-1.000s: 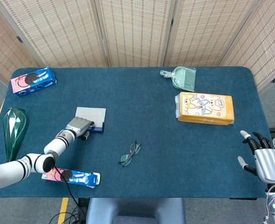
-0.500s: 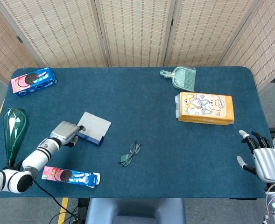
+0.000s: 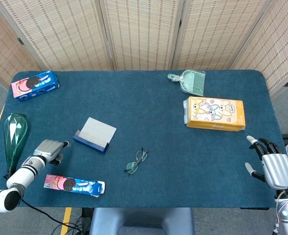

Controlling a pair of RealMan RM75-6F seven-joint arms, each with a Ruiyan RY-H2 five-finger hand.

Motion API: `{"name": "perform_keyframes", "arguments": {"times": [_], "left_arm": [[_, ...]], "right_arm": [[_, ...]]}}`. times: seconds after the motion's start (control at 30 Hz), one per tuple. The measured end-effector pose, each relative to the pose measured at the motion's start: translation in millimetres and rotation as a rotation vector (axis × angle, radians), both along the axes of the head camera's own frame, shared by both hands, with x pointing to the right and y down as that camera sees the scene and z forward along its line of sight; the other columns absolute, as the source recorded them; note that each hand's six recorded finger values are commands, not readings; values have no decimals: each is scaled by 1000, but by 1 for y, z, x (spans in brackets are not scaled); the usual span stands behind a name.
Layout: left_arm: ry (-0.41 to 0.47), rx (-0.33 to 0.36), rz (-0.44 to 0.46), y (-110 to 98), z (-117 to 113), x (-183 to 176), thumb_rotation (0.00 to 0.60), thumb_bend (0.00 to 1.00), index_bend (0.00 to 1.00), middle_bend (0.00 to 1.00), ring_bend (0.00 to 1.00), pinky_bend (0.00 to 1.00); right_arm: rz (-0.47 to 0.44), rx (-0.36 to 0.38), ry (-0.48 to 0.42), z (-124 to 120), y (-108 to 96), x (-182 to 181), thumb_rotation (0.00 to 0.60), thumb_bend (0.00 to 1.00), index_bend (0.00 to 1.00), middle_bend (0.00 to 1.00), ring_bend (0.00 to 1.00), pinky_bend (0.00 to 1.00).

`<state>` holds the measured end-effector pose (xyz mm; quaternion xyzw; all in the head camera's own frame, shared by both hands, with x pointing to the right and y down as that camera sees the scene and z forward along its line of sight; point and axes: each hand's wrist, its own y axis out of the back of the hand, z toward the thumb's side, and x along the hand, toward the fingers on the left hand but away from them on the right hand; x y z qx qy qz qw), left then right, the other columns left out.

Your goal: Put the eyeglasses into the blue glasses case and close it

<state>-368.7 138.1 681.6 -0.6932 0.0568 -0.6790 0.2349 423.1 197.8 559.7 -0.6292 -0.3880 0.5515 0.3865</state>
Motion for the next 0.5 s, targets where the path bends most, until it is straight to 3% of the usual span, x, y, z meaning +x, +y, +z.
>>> {"name": "perform_keyframes", "arguments": {"times": [0.27, 0.5], "left_arm": [[13, -77, -93, 2, 24, 0, 600, 652, 75, 1000, 1000, 1000], [70, -89, -152, -10, 35, 16, 600, 652, 25, 1000, 1000, 1000]], "right_arm": [[19, 3, 7, -2, 3, 5, 600, 297, 119, 367, 217, 202], [28, 6, 7, -3, 5, 7, 600, 298, 119, 375, 226, 202]]}}
